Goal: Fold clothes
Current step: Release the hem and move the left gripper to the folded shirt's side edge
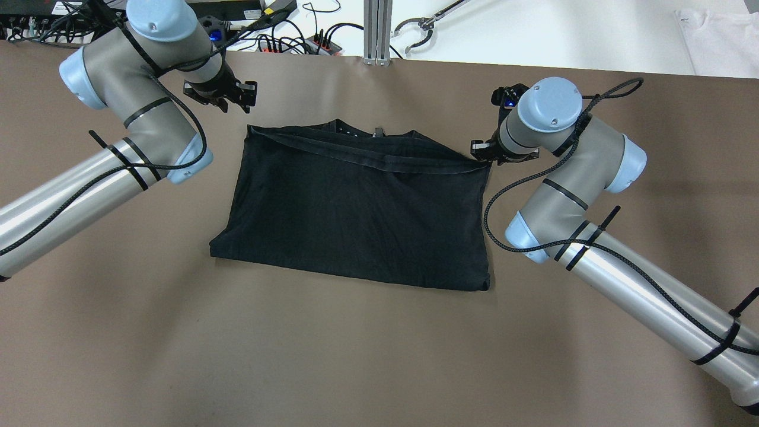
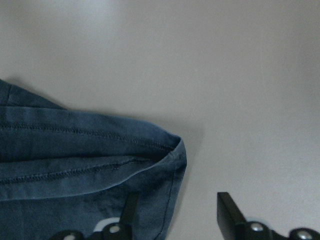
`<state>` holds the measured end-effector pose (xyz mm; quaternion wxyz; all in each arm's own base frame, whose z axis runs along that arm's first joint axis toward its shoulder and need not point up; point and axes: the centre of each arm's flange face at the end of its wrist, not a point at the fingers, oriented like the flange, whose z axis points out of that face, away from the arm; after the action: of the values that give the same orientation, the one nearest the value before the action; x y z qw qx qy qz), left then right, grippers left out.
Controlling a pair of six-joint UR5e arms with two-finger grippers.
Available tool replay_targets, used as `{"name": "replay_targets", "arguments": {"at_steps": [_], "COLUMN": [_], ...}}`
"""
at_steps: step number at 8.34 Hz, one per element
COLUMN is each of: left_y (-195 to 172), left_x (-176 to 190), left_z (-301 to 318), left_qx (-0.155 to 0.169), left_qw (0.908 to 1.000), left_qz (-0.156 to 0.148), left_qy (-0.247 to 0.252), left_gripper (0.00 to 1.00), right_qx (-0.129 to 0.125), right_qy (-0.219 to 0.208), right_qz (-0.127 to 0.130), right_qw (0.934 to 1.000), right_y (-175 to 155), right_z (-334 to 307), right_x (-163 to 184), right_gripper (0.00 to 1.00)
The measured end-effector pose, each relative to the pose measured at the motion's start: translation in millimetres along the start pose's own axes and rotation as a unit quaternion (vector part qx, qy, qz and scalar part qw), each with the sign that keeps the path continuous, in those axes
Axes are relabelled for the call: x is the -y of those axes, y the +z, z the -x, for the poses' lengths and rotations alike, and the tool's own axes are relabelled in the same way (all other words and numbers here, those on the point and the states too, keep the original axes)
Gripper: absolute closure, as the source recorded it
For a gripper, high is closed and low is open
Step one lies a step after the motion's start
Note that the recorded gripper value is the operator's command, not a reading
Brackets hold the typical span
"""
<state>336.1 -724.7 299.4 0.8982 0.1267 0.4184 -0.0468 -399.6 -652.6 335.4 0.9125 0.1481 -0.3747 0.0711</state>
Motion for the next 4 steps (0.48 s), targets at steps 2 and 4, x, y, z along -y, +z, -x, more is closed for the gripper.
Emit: {"name": "replay_targets", "arguments": {"at_steps": [2, 4], "left_y": [-12.0, -1.9], "left_x": [-38.1, -118.6], "left_z": [36.0, 74.3], "left_qx": [-0.024, -0.05], "left_qw": [0.9996, 0.9978], "left_qz": [0.006, 0.013], "left_qy": [0.013, 0.042], "left_gripper": [0.0, 0.0], "right_qx": [0.011, 0.022], "right_qy": [-0.013, -0.019], "right_qz": [0.01, 0.007], "right_qw": [0.9998, 0.9996], "right_y": [-4.4, -14.1], "right_z": [-6.7, -2.8], "right_x": [-3.3, -11.7], "right_gripper": [0.06, 0.06]}}
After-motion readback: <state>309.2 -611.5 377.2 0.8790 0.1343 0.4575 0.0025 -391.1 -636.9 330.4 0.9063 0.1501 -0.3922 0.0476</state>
